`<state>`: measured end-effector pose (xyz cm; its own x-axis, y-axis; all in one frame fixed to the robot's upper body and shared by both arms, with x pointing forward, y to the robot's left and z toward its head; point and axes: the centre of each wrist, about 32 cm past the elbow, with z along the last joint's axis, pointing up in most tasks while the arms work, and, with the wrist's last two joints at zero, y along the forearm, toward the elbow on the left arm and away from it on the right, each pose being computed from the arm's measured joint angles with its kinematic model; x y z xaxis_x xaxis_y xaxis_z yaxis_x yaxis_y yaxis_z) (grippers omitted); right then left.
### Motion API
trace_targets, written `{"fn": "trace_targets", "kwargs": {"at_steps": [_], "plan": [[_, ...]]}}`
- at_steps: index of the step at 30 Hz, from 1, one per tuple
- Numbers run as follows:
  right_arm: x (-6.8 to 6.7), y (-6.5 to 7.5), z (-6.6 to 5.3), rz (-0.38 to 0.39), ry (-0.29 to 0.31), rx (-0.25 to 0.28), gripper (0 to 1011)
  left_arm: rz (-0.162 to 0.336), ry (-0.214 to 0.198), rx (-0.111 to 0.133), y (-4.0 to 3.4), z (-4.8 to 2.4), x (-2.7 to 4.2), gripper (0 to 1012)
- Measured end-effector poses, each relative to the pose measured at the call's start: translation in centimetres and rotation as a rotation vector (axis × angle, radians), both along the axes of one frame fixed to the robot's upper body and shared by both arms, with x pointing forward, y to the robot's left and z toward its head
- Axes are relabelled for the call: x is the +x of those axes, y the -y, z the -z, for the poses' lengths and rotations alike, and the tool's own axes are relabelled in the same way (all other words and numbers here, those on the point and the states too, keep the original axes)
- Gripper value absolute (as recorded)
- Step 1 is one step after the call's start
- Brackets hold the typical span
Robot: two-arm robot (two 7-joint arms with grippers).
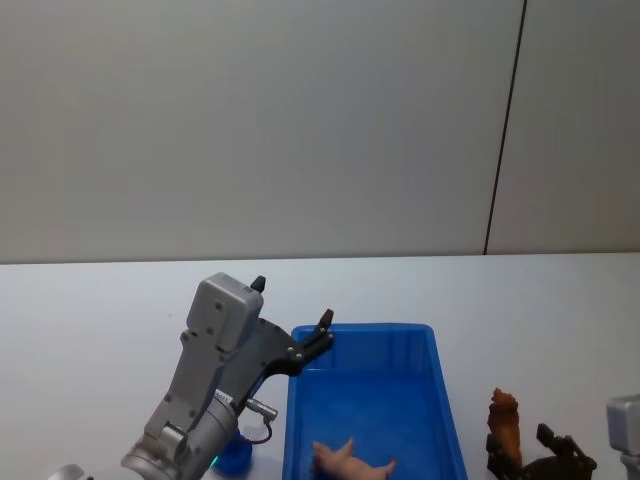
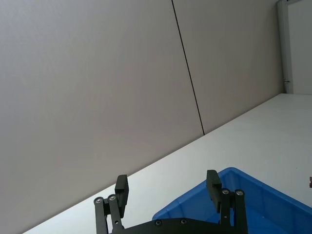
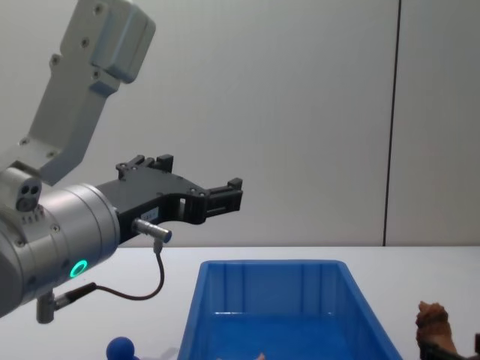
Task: Pick up the two dolls from the table and place them into the box.
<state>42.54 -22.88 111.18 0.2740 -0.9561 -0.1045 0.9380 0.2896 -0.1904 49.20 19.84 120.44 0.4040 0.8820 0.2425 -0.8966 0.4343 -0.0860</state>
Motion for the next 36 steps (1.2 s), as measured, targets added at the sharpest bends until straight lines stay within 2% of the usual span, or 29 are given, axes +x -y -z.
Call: {"fn": "trace_targets", "kwargs": {"at_steps": [2, 7, 12, 13, 15, 24, 36], "plan": [[0.1, 0.0, 0.2, -0.001, -0.016, 0.006, 755, 0.000, 0.000, 0.000, 0.00, 0.00, 0.00, 1008], [0.2, -0.1, 0.5, -0.006, -0.051, 0.021, 560, 0.000, 0.000, 0.000, 0.00, 0.00, 0.00, 1008], [0.3, -0.3, 0.7, -0.014, -0.062, 0.026, 423, 0.000, 0.000, 0.000, 0.00, 0.00, 0.00, 1008], [0.3, -0.3, 0.7, -0.016, -0.062, 0.027, 359, 0.000, 0.000, 0.000, 0.00, 0.00, 0.00, 1008], [0.3, -0.3, 0.7, -0.021, -0.059, 0.025, 321, 0.000, 0.000, 0.000, 0.00, 0.00, 0.00, 1008], [0.2, -0.6, 0.1, -0.044, 0.000, -0.001, 305, 0.000, 0.000, 0.000, 0.00, 0.00, 0.00, 1008], [0.3, -0.9, -2.0, -0.103, 0.152, -0.025, 305, 0.000, 0.000, 0.000, 0.00, 0.00, 0.00, 1008]]}}
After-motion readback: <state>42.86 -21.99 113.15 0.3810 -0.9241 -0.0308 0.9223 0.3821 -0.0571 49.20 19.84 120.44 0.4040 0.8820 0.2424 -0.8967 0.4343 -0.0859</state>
